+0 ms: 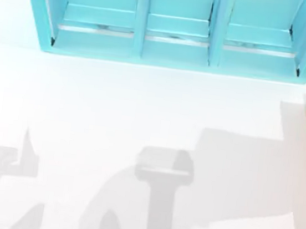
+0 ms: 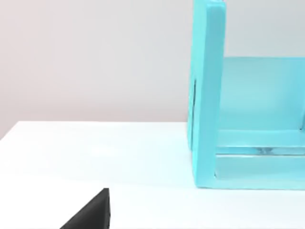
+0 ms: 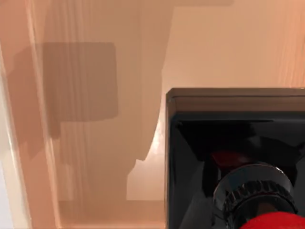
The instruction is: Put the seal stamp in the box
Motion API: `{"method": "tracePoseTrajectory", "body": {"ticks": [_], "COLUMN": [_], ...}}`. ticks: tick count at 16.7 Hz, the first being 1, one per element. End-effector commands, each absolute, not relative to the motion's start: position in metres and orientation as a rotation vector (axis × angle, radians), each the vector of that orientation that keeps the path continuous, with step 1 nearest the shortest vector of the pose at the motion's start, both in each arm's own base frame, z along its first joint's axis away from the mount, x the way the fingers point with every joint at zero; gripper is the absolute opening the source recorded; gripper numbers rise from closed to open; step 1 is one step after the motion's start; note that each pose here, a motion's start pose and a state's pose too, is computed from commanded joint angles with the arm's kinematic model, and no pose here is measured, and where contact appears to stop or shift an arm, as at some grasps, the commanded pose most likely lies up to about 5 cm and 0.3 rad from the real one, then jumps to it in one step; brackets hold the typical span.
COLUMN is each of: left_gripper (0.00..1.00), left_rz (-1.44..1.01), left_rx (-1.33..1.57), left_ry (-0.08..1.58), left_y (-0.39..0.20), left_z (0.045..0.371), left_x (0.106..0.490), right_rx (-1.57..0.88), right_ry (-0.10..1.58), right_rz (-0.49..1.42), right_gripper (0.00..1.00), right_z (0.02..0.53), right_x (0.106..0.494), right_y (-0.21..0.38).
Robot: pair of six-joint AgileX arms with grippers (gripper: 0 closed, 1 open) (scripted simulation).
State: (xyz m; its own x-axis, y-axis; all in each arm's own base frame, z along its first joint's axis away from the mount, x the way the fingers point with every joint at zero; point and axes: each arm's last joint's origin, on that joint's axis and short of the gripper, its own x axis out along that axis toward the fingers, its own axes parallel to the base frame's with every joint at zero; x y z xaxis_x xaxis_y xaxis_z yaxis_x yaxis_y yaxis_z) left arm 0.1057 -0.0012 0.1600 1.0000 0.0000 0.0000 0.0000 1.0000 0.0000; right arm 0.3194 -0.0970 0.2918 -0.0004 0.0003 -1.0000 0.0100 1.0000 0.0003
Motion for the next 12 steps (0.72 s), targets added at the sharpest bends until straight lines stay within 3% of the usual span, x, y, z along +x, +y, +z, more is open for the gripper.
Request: {"method": "tracePoseTrajectory", "body": {"ticks": [6,12], "left_gripper": [1.00,1.00], "left_rz": [0.000,0.000], "left_rx": [0.000,0.000], "left_ry": [0.000,0.000], "left_y": [-0.001,-0.001], "left_z": [0.160,0.160], "left_x": [0.106,0.106], "right_rx": [0.004,0.008], "right_ry": [1.571,1.570], "right_rz": [-0.005,-0.008], "right_gripper": [0.00,0.00], "right_z": [0.287,0.236], "right_x": [0.320,0.319], "right_y": [-0.098,-0.098]}}
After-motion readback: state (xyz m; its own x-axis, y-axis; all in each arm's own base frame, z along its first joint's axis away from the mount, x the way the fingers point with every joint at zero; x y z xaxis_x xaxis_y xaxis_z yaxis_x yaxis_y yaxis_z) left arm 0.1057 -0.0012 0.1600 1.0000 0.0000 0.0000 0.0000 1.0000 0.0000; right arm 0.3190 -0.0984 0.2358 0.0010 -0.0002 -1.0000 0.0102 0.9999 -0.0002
